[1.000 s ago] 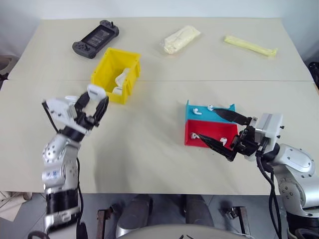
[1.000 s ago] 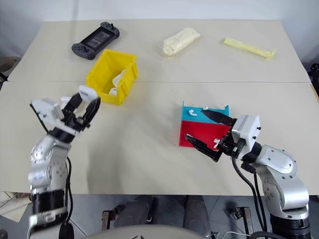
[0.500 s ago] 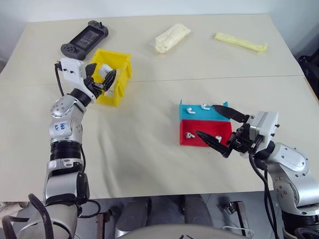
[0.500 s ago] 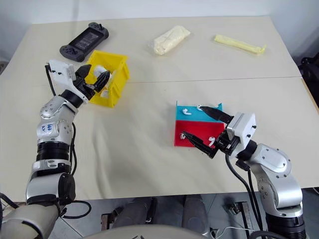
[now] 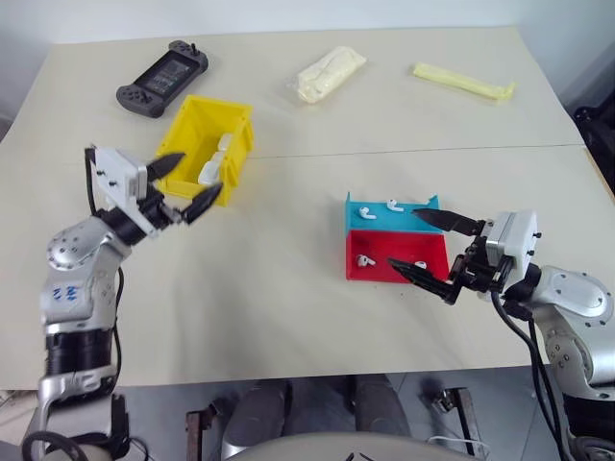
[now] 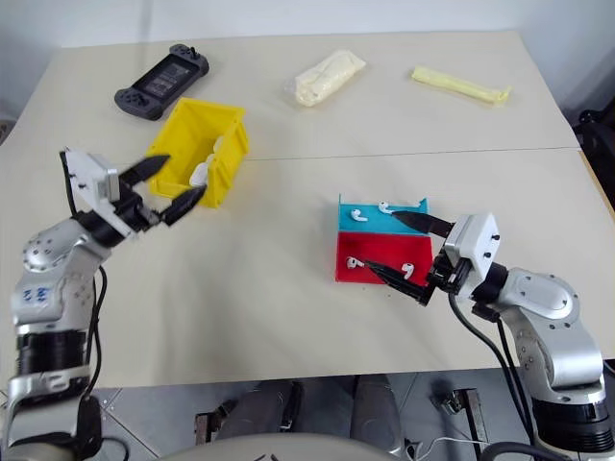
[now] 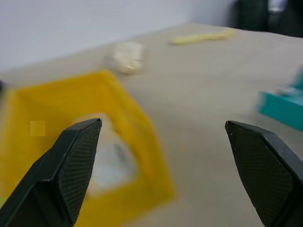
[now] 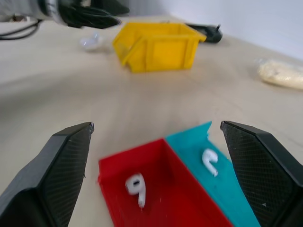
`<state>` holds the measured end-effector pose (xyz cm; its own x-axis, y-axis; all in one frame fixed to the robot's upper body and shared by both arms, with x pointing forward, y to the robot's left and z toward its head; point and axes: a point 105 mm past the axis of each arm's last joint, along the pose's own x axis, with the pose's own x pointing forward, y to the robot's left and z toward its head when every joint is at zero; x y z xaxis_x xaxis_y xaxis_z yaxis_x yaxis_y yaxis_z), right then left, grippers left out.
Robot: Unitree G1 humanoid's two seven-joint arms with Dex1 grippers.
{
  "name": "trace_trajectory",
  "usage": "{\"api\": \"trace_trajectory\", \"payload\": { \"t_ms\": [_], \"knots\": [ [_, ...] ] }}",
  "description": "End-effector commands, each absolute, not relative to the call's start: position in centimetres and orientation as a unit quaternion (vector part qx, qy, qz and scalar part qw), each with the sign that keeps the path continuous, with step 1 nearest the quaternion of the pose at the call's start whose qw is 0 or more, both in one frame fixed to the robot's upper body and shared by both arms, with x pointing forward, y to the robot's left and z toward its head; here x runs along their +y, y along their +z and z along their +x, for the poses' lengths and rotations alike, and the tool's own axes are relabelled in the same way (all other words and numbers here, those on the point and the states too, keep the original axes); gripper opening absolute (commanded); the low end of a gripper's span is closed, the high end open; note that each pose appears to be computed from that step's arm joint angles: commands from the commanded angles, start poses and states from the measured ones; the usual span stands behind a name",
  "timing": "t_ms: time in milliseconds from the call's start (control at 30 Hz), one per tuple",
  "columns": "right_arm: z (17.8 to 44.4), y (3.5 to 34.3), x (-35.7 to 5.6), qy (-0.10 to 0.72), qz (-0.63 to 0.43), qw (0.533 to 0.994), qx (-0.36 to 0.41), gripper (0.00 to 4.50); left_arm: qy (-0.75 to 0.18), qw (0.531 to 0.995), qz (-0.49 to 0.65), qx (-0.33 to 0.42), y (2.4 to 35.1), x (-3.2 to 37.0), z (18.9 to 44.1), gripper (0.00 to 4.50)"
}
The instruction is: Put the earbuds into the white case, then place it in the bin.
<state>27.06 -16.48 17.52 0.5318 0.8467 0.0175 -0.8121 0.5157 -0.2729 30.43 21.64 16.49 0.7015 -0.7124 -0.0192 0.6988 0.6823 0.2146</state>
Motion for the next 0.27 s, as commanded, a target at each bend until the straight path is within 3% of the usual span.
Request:
{"api": "trace_trajectory", "payload": {
  "t_ms": [33, 267],
  "knots": [
    [27.1, 18.0, -16.9, 0.483, -0.128, 0.862, -0.090, 4.50, -0.396, 0.909, 0.123, -0.050, 17.4, 21.5, 29.1, 4.45],
    [27.2, 18.0, -17.7, 0.467, -0.135, 0.869, -0.095, 4.50, -0.370, 0.911, 0.173, -0.052, 16.2, 22.0, 29.3, 4.45]
  ]
}}
